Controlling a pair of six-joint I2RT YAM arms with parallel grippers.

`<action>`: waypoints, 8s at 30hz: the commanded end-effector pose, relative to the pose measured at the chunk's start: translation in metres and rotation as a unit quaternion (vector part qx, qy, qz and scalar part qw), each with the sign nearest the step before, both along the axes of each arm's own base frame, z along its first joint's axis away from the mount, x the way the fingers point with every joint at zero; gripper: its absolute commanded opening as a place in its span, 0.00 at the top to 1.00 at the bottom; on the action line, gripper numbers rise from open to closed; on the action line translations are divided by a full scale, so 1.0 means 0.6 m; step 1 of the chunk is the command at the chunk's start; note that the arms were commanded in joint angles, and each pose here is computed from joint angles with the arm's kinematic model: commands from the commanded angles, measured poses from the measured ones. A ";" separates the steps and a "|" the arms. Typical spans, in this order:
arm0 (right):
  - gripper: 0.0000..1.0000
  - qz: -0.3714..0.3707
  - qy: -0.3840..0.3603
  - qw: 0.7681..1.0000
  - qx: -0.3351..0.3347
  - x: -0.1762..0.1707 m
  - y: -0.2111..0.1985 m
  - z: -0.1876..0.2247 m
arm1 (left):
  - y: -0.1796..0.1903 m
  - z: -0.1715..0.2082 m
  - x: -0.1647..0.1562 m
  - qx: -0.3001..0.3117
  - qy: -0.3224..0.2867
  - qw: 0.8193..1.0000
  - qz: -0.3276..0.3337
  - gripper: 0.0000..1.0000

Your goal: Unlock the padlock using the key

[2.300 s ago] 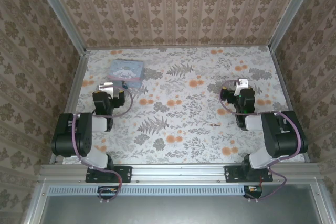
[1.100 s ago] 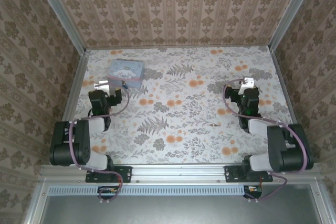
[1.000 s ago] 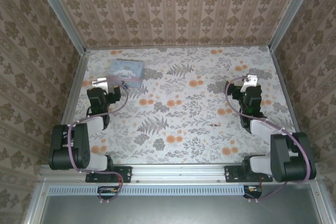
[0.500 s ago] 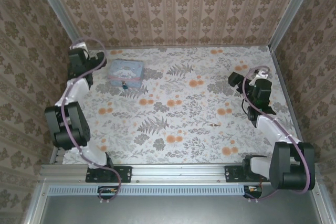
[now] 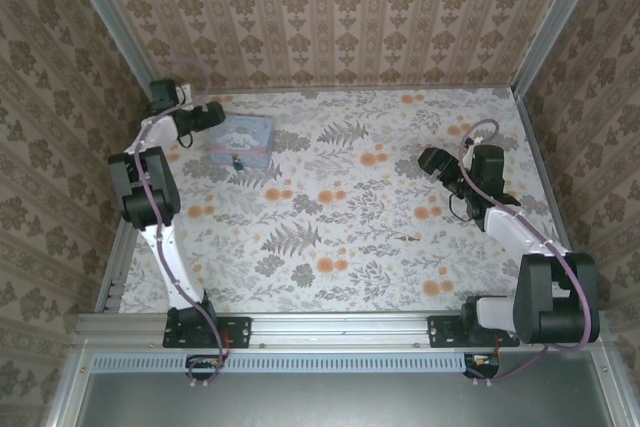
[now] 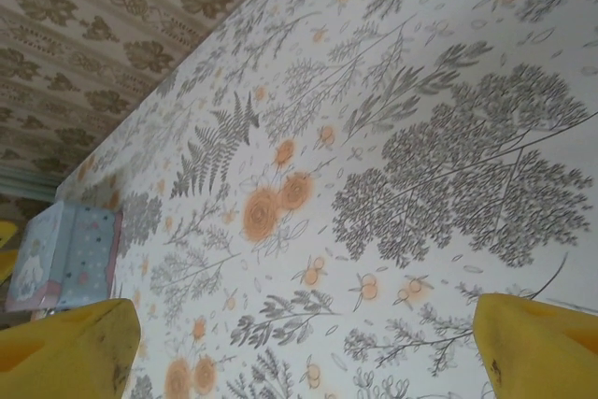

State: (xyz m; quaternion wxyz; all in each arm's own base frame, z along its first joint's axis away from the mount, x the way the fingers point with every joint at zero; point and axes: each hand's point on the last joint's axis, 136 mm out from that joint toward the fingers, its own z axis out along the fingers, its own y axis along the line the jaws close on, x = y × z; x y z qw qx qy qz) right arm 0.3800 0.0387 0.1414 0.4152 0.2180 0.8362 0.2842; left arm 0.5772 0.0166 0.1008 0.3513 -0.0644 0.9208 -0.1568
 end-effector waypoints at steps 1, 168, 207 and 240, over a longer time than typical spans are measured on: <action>0.07 0.015 0.016 1.000 0.020 0.000 0.021 -0.005 | -0.087 0.031 -0.010 -0.037 -0.003 0.997 -0.067 0.00; 1.00 0.191 0.306 0.904 -0.230 -0.294 0.177 -0.260 | -0.441 0.093 -0.421 -0.157 -0.008 0.983 -0.093 0.00; 1.00 0.197 0.003 0.971 0.136 -0.091 0.290 0.064 | -0.581 0.143 -0.423 -0.455 0.094 0.882 -0.087 0.03; 1.00 0.165 -0.022 0.970 0.177 -0.059 0.321 0.084 | -0.636 0.144 -0.428 -0.580 0.096 0.808 -0.048 0.38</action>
